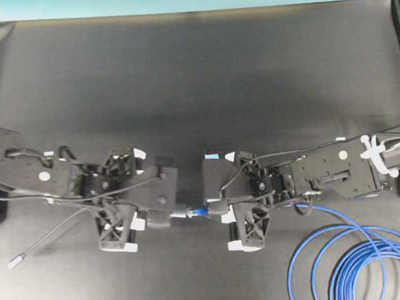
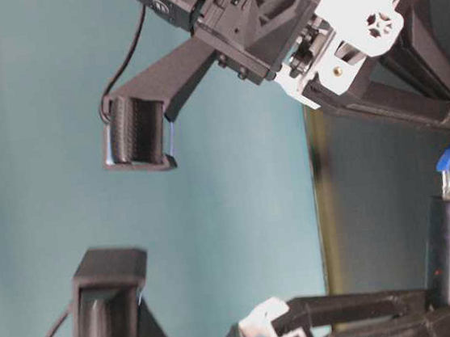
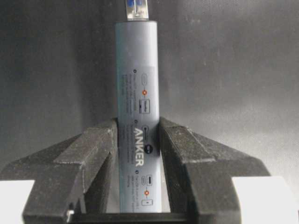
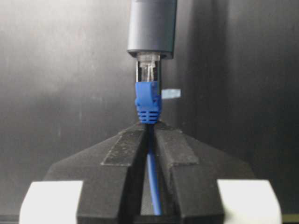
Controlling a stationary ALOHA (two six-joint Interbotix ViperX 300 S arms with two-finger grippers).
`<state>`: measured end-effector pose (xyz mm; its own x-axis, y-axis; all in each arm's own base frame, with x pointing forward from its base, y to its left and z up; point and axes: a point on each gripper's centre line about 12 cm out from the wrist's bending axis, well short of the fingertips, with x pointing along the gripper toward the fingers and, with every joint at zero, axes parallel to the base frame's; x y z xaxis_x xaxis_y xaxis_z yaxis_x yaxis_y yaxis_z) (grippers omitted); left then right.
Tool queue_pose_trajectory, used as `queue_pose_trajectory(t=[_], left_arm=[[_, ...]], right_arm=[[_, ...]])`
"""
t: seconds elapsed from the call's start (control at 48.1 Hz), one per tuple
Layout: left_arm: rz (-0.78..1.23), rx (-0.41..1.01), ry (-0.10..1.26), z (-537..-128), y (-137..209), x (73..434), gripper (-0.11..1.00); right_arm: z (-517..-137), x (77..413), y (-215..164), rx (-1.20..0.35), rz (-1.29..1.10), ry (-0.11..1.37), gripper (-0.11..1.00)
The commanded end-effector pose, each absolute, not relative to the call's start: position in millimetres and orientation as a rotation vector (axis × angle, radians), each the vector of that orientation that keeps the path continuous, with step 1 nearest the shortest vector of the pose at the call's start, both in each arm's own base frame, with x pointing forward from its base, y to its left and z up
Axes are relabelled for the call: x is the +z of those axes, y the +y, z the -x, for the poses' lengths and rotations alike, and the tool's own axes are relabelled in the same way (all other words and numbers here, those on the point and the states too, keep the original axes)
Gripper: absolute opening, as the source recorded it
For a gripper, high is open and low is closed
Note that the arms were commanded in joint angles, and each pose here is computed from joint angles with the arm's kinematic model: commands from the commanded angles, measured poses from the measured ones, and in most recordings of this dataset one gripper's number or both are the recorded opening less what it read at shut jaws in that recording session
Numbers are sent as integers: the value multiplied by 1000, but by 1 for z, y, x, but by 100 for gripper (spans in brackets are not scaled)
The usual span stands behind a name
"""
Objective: Insert the LAN cable into the hub.
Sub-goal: 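Press the right gripper's plug further into the hub port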
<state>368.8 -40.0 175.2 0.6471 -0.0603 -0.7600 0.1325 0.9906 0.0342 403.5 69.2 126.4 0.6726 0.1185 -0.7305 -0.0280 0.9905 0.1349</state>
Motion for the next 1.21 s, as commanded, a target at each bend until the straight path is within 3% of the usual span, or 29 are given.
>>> queue_pose_trajectory(t=[0.0, 0.333, 0.915, 1.186], left_arm=[[-102, -113, 820, -378, -40, 189, 29], [-137, -124, 839, -385, -39, 190, 29], [-131, -123, 721, -396, -40, 200, 29], [-129, -116, 734, -392, -36, 195, 29]], right_arm=[[-411, 138, 66, 65, -148, 814, 2], [-417, 149, 66, 63, -160, 788, 2], [-430, 161, 60, 59, -174, 658, 2], [-426, 160, 59, 59, -170, 662, 2]])
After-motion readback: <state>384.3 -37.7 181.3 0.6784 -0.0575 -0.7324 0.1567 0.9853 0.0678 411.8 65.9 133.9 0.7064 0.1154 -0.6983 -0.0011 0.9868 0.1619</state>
